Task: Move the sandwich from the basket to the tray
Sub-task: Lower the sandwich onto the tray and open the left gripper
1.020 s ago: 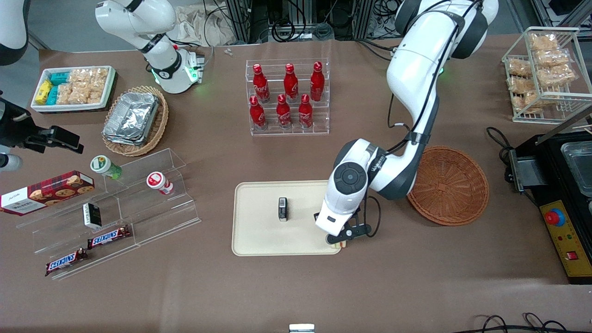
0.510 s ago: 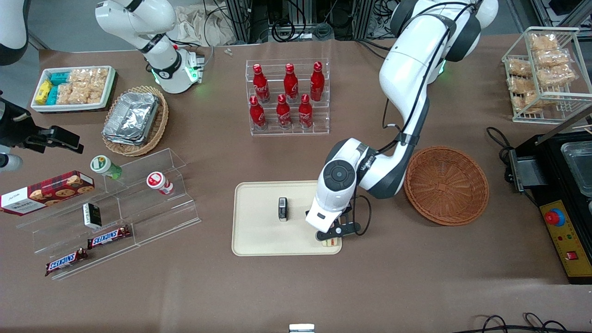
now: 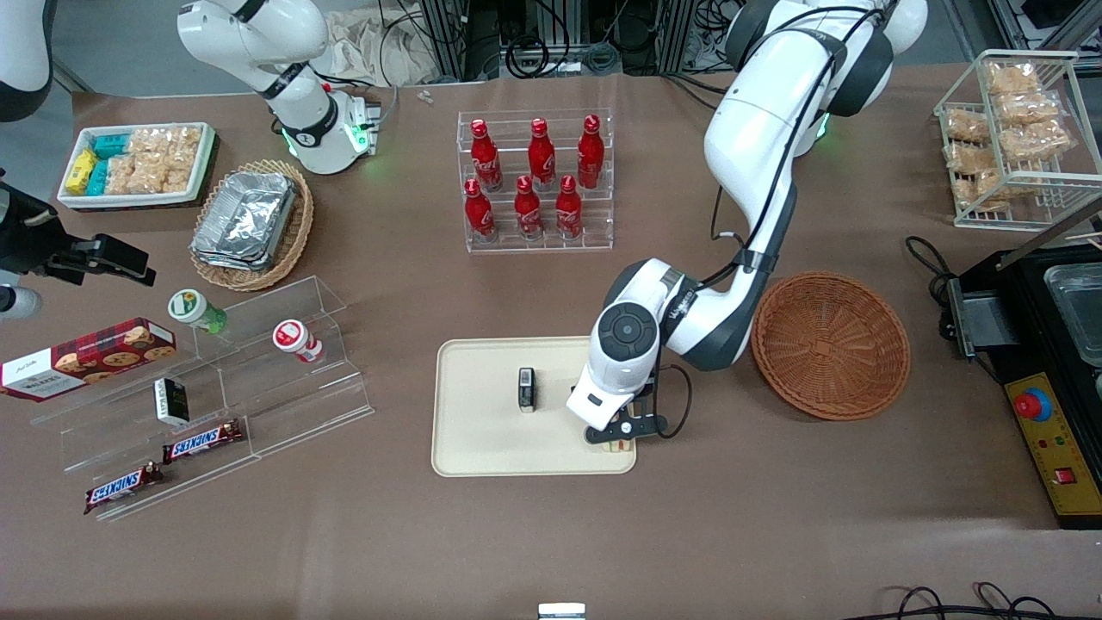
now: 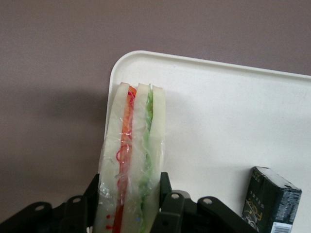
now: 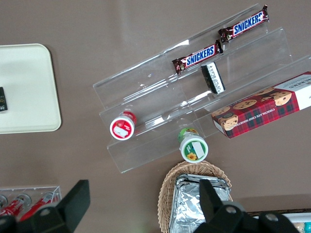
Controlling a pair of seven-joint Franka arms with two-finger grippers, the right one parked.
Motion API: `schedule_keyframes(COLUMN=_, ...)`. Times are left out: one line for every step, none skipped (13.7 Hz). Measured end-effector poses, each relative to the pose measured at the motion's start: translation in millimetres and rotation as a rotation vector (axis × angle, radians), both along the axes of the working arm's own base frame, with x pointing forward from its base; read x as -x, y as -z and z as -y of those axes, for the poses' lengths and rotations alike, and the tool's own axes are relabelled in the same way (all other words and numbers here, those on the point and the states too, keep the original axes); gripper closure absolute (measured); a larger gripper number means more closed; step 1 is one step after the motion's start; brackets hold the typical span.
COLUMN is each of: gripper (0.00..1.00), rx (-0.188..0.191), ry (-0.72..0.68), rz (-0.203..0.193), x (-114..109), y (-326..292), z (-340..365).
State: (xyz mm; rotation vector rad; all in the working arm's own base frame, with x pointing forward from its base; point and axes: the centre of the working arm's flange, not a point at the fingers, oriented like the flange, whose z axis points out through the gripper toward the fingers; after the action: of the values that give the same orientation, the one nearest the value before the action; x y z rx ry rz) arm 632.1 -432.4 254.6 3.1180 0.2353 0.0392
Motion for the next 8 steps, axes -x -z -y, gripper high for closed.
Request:
schedule_keyframes(gripper=0.48, rx=-0.001, ry=0.001, rz=-0.001, x=0.3, y=0.6, z=0.2)
schedule_keyframes(gripper=0.47, rx=-0.001, ry=0.003, rz=-0.002, x=1.1, y=1.0, z=1.2)
schedule_keyframes(gripper=0.45, rx=-0.001, ry=0.006, rz=-0.002, x=2.4, y=1.1, z=2.9)
schedule_keyframes(gripper=0.45, rx=-0.001, ry=0.009, rz=-0.002, x=3.7, y=1.1, z=4.8)
schedule_keyframes(gripper=0.45, rx=-0.001, ry=0.011, rz=-0.002, x=4.6, y=1.1, z=6.1)
schedule_keyframes(gripper=0.44, rx=-0.001, ry=0.011, rz=-0.002, x=4.9, y=1.1, z=6.5)
schedule_keyframes(gripper=0.42, rx=-0.002, ry=0.011, rz=-0.003, x=5.0, y=1.2, z=6.5)
schedule_keyframes(gripper=0.41, rx=-0.003, ry=0.011, rz=-0.005, x=5.2, y=1.3, z=6.4)
